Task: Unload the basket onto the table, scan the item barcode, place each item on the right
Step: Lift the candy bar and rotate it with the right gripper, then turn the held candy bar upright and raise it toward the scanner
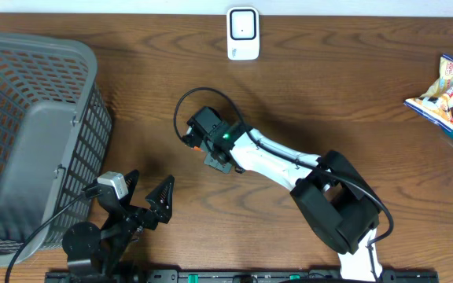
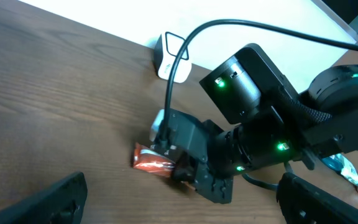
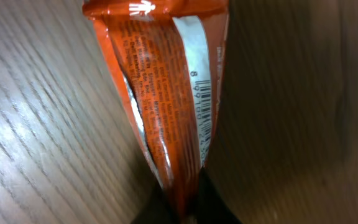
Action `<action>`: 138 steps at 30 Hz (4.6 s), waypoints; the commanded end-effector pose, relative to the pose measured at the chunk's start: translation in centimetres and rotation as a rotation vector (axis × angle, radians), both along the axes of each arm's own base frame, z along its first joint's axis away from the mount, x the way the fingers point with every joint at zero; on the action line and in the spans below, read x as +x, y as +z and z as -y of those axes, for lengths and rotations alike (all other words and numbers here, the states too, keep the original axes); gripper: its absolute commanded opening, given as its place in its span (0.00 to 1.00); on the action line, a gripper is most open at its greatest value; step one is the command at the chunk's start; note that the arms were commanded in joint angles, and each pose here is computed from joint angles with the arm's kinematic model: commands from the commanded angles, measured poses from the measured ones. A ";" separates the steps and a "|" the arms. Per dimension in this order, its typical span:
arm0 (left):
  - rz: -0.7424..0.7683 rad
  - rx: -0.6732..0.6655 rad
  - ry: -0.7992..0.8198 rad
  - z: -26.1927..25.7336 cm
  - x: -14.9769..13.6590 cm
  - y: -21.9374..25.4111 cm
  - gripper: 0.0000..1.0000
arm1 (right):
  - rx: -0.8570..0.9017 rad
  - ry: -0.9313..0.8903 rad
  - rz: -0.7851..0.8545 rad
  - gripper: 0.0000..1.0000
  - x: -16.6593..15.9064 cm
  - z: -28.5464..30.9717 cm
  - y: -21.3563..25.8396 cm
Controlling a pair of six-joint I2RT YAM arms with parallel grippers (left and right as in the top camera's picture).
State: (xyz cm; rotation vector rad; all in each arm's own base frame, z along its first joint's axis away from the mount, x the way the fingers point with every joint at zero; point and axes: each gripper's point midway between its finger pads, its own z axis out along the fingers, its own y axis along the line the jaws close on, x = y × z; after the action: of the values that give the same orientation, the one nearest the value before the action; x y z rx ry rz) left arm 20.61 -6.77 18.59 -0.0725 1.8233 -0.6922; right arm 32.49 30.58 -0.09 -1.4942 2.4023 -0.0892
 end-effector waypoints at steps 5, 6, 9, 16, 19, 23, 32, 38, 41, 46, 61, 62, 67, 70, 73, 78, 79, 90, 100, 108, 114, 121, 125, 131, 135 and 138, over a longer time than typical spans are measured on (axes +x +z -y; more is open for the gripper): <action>0.007 0.001 -0.003 0.0 0.0 0.1 0.98 | 0.120 -0.049 -0.356 0.01 -3.8 0.4 0.9; 0.007 0.001 -0.003 0.0 0.0 0.1 0.98 | 0.197 -0.001 -0.437 0.01 -4.7 -0.6 2.3; 0.007 0.001 -0.003 0.0 0.0 0.1 0.98 | 0.389 0.081 -0.613 0.01 -6.3 -1.9 5.6; 0.007 0.001 -0.003 0.0 0.0 0.1 0.98 | 0.578 0.045 -0.822 0.01 -7.2 0.0 6.4; 0.007 0.001 -0.003 0.0 0.0 0.1 0.98 | 0.562 0.002 -0.855 0.01 -7.2 1.0 4.4; 0.007 0.001 -0.003 0.0 0.0 0.1 0.98 | 0.531 -0.031 -0.894 0.01 -7.5 1.4 2.5; 0.007 0.001 -0.003 0.0 0.0 0.1 0.98 | 0.444 -0.049 -0.904 0.01 -7.9 2.1 -0.8; 0.007 0.001 -0.003 0.0 0.0 0.1 0.98 | 0.209 -0.228 -0.743 0.18 -5.1 5.3 -4.2; 0.007 0.001 -0.003 0.0 0.0 0.1 0.98 | 0.134 -0.284 -0.667 0.38 -3.9 6.5 -5.1; 0.007 0.001 -0.003 0.0 0.0 0.1 0.98 | 0.069 -0.354 -0.586 0.66 -2.3 7.6 -5.4; 0.007 0.001 -0.003 0.0 0.0 0.1 0.98 | 0.150 -0.286 -0.413 0.99 0.0 6.0 4.8; 0.007 0.001 -0.003 0.0 0.0 0.1 0.98 | 0.150 -0.282 -0.412 0.99 -0.3 6.0 5.3; 0.007 0.001 -0.003 0.0 0.0 0.1 0.98 | 0.148 -0.142 -0.468 0.99 -2.8 5.2 6.1; 0.007 0.001 -0.003 0.0 0.0 0.1 0.98 | 0.135 -0.051 -0.492 0.99 -4.3 4.9 4.9; 0.007 0.001 -0.003 0.0 0.0 0.1 0.98 | 0.116 -0.033 -0.491 0.99 -5.3 5.0 3.0; 0.007 0.001 -0.002 0.0 0.0 0.1 0.98 | 0.028 -0.078 -0.409 0.99 -5.6 5.6 0.2; 0.007 0.001 -0.003 0.0 0.0 0.1 0.98 | 0.000 -0.096 -0.369 0.99 -5.3 5.7 -0.1; 0.007 0.001 -0.003 0.0 0.0 0.1 0.98 | -0.130 -0.091 -0.153 0.98 -5.6 5.2 -2.6; 0.007 0.001 -0.003 0.0 0.0 0.1 0.98 | -0.161 -0.189 -0.220 0.01 -7.6 7.6 -4.5; 0.007 0.001 -0.003 0.0 0.0 0.1 0.98 | 0.181 -0.173 -0.590 0.01 -8.6 3.2 0.4; 0.007 0.001 -0.003 0.0 0.0 0.1 0.98 | 0.673 0.014 -0.836 0.01 -7.6 1.8 8.3; 0.007 0.001 -0.003 0.0 0.0 0.1 0.98 | 1.163 0.250 -0.771 0.01 -6.2 2.5 15.2; 0.007 0.001 -0.003 0.0 0.0 0.1 0.98 | 1.229 0.376 -0.657 0.01 -5.9 2.4 16.0; 0.007 0.001 -0.003 0.0 0.0 0.1 0.98 | 1.392 0.595 -0.420 0.01 -4.8 1.5 18.4; 0.007 0.001 -0.003 0.0 0.0 0.1 0.98 | 1.391 0.715 -0.304 0.01 -4.1 0.7 18.4; 0.007 0.001 -0.003 0.0 0.0 0.1 0.98 | 1.385 0.841 -0.174 0.01 -3.4 -0.1 18.6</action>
State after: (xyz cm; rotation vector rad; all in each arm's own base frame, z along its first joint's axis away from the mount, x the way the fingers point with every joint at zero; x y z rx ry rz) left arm 20.61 -6.77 18.58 -0.0726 1.8237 -0.6923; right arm 28.89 29.83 16.83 -1.4668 1.2388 1.5639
